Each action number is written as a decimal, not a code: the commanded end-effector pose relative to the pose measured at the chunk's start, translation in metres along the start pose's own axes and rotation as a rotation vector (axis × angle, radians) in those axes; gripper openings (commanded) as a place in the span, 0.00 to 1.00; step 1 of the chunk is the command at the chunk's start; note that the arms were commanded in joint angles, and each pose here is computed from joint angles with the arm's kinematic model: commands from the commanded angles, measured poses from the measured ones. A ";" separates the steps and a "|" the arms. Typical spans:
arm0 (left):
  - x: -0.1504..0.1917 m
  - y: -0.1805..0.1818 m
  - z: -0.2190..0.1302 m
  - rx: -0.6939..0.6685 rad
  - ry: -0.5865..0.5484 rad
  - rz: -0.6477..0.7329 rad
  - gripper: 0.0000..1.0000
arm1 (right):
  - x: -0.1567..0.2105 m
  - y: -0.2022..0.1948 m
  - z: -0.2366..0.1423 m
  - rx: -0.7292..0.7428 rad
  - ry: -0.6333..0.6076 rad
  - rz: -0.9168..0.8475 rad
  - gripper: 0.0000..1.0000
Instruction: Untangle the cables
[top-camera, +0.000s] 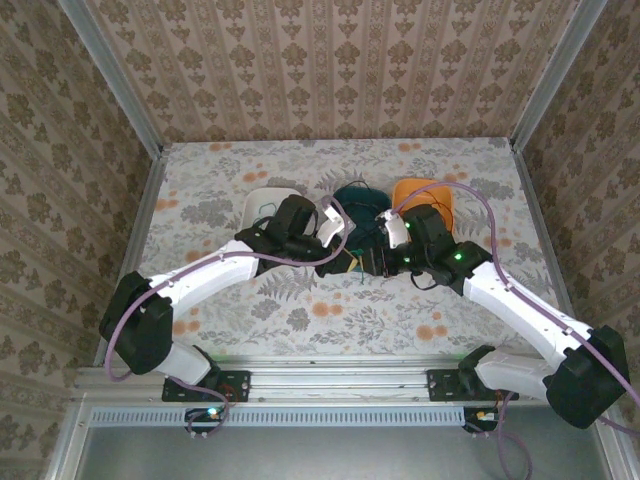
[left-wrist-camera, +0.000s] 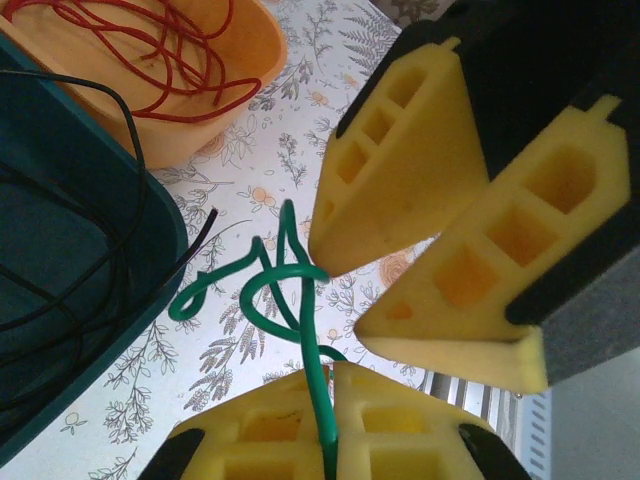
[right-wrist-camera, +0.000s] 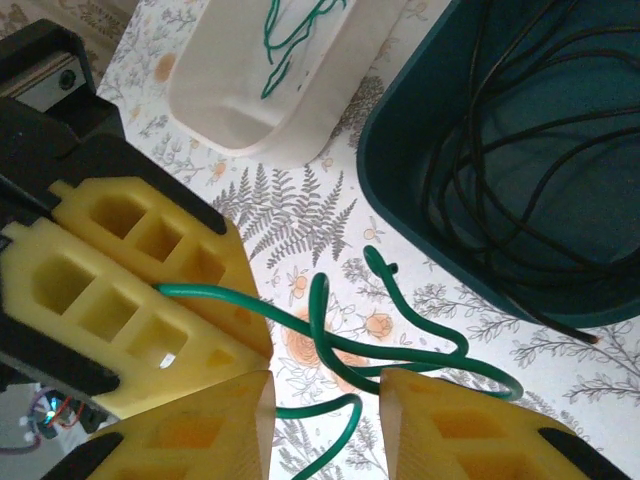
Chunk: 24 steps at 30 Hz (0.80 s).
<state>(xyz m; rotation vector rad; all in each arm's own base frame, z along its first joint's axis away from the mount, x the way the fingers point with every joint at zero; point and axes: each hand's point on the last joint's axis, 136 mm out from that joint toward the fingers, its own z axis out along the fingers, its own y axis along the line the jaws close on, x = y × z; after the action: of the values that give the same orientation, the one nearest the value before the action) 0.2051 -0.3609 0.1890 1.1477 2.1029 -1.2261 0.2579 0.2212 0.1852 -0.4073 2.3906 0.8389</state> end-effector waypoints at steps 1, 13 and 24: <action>-0.013 -0.013 -0.004 0.033 -0.026 0.026 0.00 | -0.019 -0.001 -0.012 0.059 -0.061 -0.066 0.35; -0.015 -0.018 -0.003 0.051 -0.017 0.033 0.00 | -0.016 -0.009 -0.010 0.102 -0.035 -0.088 0.35; -0.016 -0.018 -0.002 0.049 -0.011 0.038 0.00 | -0.011 0.009 0.004 0.020 -0.021 -0.086 0.35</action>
<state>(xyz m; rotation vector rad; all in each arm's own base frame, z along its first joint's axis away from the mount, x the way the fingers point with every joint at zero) 0.2014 -0.3625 0.1922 1.1595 2.1080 -1.2341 0.2630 0.2212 0.1864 -0.4691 2.3727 0.7402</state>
